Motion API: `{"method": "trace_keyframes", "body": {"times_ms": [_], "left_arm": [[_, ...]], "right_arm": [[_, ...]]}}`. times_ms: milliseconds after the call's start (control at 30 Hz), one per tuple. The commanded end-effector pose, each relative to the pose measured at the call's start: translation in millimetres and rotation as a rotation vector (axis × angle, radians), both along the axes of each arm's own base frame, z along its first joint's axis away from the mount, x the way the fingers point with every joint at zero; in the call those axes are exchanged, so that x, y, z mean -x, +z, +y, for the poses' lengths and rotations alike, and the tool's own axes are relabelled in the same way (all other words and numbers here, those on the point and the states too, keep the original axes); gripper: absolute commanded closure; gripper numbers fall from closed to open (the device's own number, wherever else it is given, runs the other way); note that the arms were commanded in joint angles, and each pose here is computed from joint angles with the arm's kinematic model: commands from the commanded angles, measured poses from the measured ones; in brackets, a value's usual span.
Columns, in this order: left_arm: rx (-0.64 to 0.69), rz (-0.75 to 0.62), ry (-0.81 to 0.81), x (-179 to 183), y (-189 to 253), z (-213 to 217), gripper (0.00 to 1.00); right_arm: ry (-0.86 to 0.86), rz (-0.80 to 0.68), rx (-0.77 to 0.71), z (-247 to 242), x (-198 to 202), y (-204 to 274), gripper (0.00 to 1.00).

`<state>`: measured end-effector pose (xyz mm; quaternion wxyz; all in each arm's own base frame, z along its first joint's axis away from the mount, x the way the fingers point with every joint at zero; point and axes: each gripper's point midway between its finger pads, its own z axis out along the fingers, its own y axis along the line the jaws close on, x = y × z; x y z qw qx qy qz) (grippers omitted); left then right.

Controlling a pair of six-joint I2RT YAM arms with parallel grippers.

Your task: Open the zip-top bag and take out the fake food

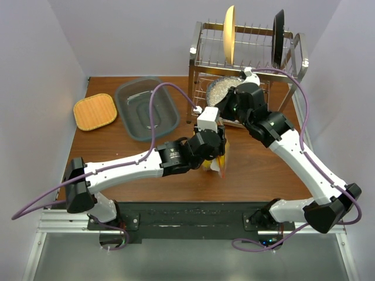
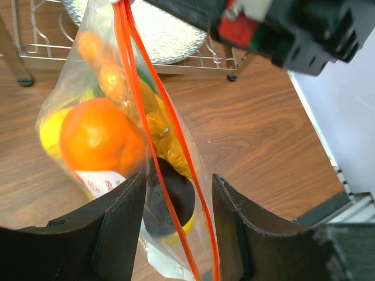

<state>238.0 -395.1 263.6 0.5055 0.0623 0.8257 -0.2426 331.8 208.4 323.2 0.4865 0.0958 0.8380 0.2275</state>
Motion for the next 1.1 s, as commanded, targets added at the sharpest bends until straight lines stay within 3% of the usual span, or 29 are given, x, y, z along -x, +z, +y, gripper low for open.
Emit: {"method": "trace_keyframes", "body": {"times_ms": [0, 167, 800, 833, 1000, 1067], "left_arm": [[-0.036, -0.062, 0.095, -10, 15, 9, 0.51], [-0.062, -0.067, 0.141, -8, 8, 25, 0.57], [-0.037, -0.070, 0.122, -6, 4, 24, 0.58], [-0.033, -0.069, 0.131, -7, 3, 26, 0.60], [-0.029, -0.070, 0.152, -9, 1, 37, 0.95], [-0.029, -0.067, 0.152, -9, 1, 39, 1.00]], "right_arm": [[-0.030, -0.065, -0.056, 3, -3, 31, 1.00], [-0.027, -0.066, -0.055, 5, -1, 30, 1.00], [-0.017, -0.063, -0.034, 18, 5, 24, 1.00], [-0.014, -0.062, -0.030, 18, 6, 24, 1.00], [-0.031, -0.073, 0.002, 11, 6, 24, 1.00], [-0.031, -0.078, 0.022, 7, 7, 22, 1.00]]}}
